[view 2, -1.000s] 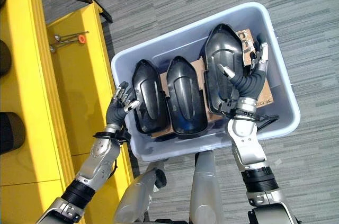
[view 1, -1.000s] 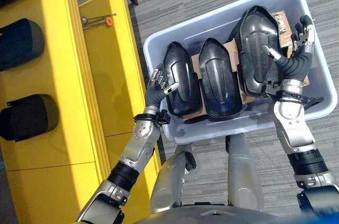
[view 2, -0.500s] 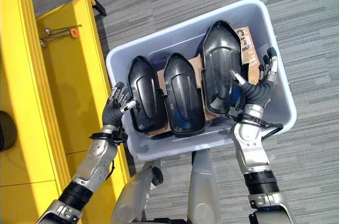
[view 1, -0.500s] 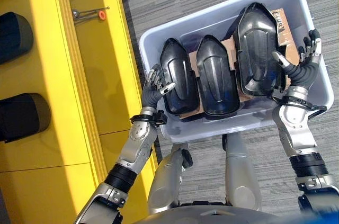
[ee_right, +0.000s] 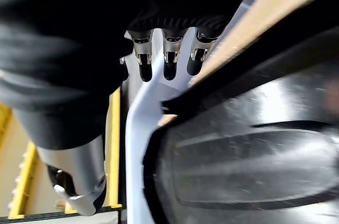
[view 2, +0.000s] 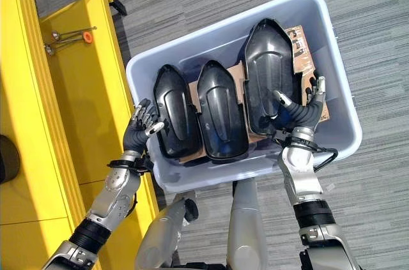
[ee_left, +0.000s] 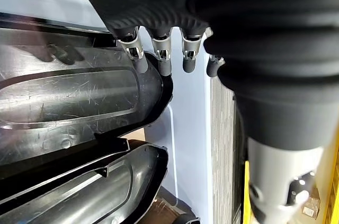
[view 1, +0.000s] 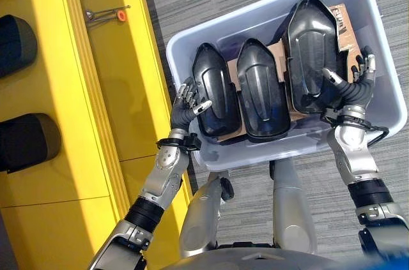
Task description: Move parts from the plastic box to the shelf.
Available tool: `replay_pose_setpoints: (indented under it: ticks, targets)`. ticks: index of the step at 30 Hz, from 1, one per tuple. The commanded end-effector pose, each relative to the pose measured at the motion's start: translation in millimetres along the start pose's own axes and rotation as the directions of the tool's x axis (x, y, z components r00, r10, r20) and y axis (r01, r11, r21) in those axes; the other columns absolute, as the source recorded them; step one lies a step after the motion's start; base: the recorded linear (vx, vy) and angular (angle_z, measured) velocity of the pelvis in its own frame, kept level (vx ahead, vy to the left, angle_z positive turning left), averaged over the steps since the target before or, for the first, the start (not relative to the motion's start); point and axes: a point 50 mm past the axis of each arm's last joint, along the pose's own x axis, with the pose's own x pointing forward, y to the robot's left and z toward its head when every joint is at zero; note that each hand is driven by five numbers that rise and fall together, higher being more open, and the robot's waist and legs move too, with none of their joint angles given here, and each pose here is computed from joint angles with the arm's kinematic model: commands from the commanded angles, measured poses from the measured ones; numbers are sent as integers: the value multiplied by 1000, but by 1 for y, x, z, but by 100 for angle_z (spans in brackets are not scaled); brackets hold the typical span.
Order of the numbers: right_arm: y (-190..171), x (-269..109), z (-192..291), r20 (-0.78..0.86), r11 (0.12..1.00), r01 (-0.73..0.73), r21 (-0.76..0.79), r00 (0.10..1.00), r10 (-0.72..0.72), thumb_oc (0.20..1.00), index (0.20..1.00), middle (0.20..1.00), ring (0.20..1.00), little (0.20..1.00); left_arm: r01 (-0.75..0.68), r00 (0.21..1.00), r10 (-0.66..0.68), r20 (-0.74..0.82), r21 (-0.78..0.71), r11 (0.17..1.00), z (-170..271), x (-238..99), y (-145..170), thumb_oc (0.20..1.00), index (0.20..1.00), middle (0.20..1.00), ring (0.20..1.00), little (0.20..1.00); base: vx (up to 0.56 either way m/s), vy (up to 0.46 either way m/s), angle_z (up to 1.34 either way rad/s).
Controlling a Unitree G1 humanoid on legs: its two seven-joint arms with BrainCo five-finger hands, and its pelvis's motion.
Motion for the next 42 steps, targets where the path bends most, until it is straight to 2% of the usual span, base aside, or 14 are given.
replay_pose_setpoints:
  ticks: [1, 22, 32, 40, 41, 42]
  targets:
    - [-7, 6, 10, 64, 999, -17, -47, 998, 20, 1000, 1000, 1000, 1000, 1000, 26, 997, -28, 65, 24, 999, 12, -2, 2, 1000, 1000, 1000, 1000, 1000, 0, 0, 0]
    - [-18, 29, -25, -102, 944, -39, -329, 995, 6, 1000, 1000, 1000, 1000, 1000, 63, 996, -64, 68, 21, 998, 14, -1, 0, 1000, 1000, 1000, 1000, 1000, 0, 0, 0]
    - [-13, 48, -22, -129, 914, -95, -394, 991, 48, 1000, 1000, 1000, 1000, 1000, 104, 993, -105, 62, 19, 994, 14, 0, -7, 1000, 1000, 1000, 1000, 1000, 2, -2, 2]
    - [-4, 52, -22, -142, 854, -167, -493, 984, 111, 1000, 1000, 1000, 1000, 1000, 104, 993, -105, 59, 16, 994, 14, 0, -7, 1000, 1000, 1000, 1000, 1000, -1, 0, 0]
    - [-3, 53, -22, -140, 846, -170, -505, 984, 114, 796, 796, 796, 796, 796, 104, 993, -105, 61, 18, 994, 14, 0, -7, 1000, 1000, 1000, 1000, 1000, 0, 0, 0]
    - [-3, 52, -24, -146, 824, -179, -538, 982, 119, 476, 476, 476, 476, 476, 102, 992, -103, 66, 17, 995, 15, 1, -7, 1000, 1000, 1000, 1000, 1000, 0, 0, 0]
